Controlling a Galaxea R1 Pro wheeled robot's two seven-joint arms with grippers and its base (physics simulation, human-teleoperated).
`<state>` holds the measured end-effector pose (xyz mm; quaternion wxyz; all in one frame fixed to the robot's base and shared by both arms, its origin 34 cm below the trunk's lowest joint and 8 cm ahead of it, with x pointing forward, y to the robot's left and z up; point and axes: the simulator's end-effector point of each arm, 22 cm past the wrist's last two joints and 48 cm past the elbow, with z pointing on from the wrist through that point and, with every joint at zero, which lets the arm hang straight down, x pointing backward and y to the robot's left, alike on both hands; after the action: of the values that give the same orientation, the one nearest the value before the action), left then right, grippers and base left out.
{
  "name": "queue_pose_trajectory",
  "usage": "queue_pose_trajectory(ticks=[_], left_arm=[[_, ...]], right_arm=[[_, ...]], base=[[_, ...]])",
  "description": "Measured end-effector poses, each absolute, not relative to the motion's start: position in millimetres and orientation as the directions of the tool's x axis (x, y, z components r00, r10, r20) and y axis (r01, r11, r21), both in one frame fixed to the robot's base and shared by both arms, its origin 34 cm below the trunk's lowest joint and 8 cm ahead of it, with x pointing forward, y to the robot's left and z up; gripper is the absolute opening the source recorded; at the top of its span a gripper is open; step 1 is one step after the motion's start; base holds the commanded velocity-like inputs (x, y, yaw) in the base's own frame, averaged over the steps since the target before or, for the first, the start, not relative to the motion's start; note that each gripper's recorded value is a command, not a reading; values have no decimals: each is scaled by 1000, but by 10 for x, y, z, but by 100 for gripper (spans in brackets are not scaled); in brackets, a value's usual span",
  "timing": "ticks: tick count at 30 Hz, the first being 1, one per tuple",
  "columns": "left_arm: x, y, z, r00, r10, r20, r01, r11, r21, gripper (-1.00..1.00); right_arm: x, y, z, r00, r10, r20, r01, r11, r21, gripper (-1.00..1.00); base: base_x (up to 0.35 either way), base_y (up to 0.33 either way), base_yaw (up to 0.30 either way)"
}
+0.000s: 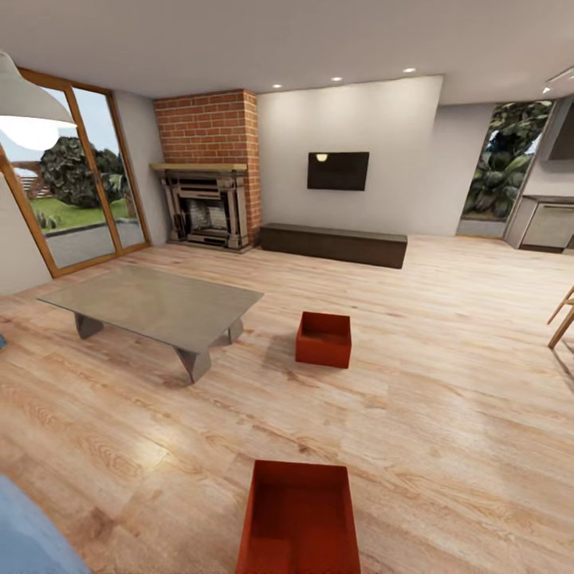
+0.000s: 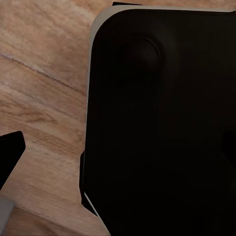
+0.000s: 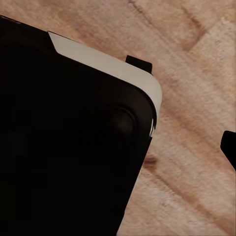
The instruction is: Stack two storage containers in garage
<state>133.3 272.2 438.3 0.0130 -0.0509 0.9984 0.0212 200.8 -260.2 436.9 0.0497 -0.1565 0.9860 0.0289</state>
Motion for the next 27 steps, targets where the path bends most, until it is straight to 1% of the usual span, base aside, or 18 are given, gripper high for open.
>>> queue_pose_trajectory(ticks=[27], left_arm=[[1187,2722,4388,-995,-101,10,-101,994,45,100]], right_arm=[[1861,-2596,4349,-950,-304,-71,-308,950,54,100]], base=[[0,0,68]])
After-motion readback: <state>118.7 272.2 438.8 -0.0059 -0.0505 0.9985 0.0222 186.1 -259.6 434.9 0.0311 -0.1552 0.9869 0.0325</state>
